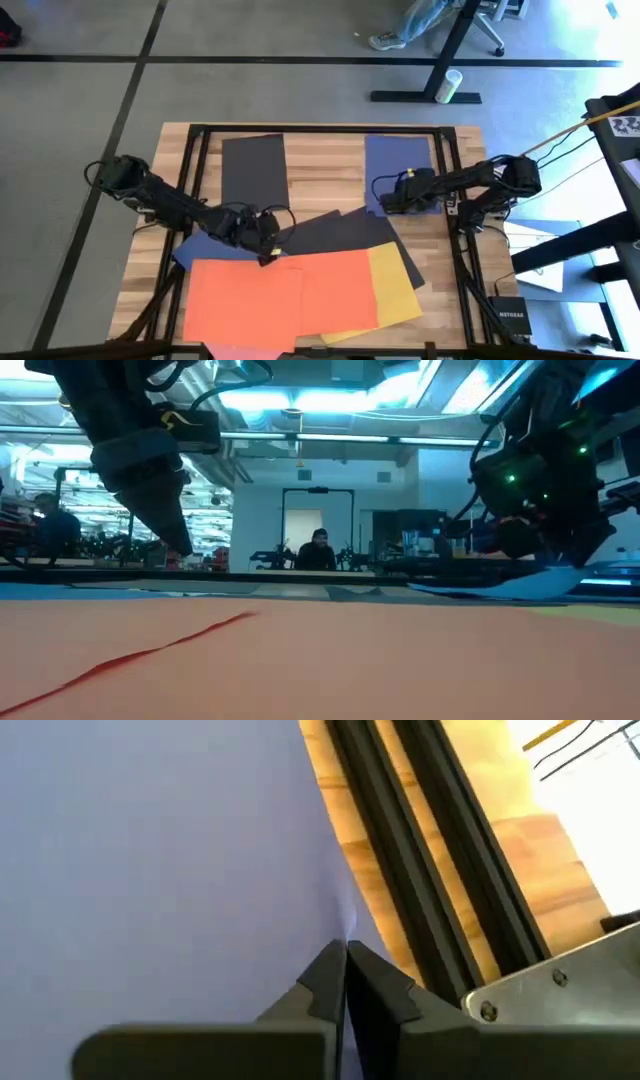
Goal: Organize paper
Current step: Stack the blue paper on top of the other blue paper
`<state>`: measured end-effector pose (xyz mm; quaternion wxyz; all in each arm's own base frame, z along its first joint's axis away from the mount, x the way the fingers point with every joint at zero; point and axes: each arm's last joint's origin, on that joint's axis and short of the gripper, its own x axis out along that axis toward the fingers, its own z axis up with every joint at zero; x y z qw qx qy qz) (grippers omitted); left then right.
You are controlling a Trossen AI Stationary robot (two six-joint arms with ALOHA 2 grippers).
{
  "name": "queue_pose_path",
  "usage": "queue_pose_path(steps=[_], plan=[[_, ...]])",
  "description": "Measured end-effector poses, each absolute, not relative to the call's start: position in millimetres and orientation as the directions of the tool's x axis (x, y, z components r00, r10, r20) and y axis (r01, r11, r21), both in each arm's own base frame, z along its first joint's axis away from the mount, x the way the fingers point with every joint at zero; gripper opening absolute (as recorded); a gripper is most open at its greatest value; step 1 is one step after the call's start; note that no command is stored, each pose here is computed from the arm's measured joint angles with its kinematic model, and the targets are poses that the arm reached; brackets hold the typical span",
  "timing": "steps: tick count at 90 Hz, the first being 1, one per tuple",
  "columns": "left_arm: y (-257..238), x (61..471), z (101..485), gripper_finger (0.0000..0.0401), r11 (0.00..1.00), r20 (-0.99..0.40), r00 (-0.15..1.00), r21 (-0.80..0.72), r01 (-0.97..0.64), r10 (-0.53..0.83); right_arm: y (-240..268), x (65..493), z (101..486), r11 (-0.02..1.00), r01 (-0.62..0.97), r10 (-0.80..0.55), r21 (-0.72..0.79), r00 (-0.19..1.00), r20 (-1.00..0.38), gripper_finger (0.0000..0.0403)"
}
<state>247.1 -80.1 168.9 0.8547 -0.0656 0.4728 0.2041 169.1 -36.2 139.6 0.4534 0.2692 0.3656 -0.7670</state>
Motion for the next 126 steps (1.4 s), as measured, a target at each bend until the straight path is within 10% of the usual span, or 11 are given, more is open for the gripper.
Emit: queue_pose_path(steps=[55,78,126], plan=[[-85,246,169,0.0129,0.910,-0.835,0.476,0.067,-0.410,0.276,-35,174,142,-0.315,0.904,-0.506,-0.288,-0.417,-0.755,0.0072],[-80,250,170,0.0129,0.910,-0.826,0.489,0.067,-0.409,0.280,-37,256,157,0.232,0.972,-0.591,0.028,0.163,-0.790,0.0047],[-81,252,171,0.0129,0.920,-0.815,0.512,0.063,-0.386,0.271,-69,308,131,0.409,0.907,-0.354,0.099,0.257,-0.899,0.0000]])
